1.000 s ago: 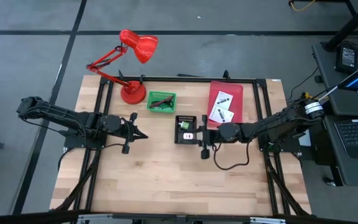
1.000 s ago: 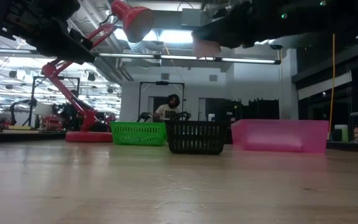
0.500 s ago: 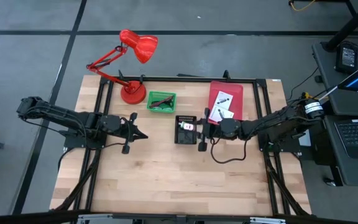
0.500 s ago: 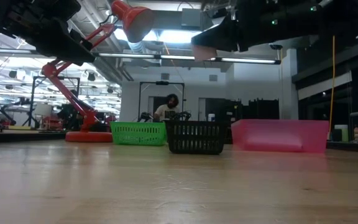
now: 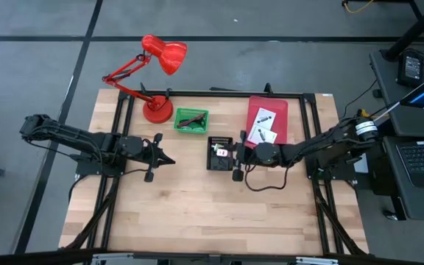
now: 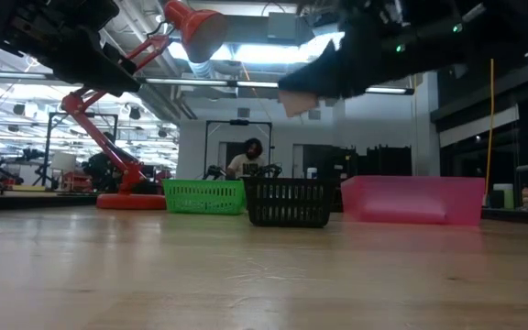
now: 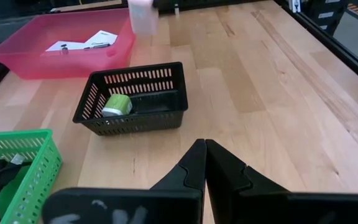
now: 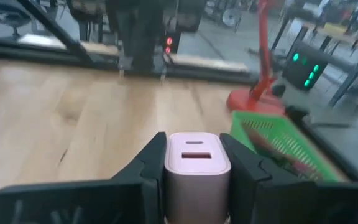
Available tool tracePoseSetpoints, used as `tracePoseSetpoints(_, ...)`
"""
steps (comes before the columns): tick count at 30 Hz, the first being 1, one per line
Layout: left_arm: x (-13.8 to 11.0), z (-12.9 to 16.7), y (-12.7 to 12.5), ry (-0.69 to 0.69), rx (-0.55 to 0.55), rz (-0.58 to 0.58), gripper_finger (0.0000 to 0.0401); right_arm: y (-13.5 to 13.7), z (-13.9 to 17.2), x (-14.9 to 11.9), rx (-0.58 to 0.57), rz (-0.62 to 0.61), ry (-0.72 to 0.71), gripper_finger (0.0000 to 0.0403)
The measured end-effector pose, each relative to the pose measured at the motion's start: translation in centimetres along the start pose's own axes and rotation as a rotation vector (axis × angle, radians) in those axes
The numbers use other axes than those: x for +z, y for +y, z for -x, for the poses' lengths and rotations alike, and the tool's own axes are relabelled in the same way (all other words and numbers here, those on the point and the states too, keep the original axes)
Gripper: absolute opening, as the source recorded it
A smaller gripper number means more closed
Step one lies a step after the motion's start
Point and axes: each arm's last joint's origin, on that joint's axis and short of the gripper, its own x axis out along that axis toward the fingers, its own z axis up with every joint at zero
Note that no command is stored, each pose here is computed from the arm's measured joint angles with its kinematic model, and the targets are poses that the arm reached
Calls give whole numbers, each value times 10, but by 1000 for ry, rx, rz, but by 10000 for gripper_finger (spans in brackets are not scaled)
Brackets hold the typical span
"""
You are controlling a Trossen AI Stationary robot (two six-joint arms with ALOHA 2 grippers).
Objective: Pick and place items into bin
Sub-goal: Put the pink charger adapter into the black bin
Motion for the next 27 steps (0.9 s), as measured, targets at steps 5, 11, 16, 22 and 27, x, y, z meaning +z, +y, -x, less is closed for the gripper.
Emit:
tracePoseSetpoints(5, 0, 0, 0, 0, 0, -25, 3, 8, -18, -14, 8, 3, 59, 90)
tracePoseSetpoints(11, 0, 0, 0, -2, 0, -17, 3, 14, -37, -29, 6, -29, 186, 90)
tracePoseSetpoints(16, 0, 0, 0, -3, 0, -17, 3, 12, -47, -26, -10, -74, 283, 90)
tracePoseSetpoints(22, 0, 0, 0, -4, 0, -17, 3, 11, -55, -29, -19, -57, 382, 90)
tracePoseSetpoints(27, 0, 0, 0, -4, 0, -17, 3, 11, -56, -34, -24, -69, 400, 90)
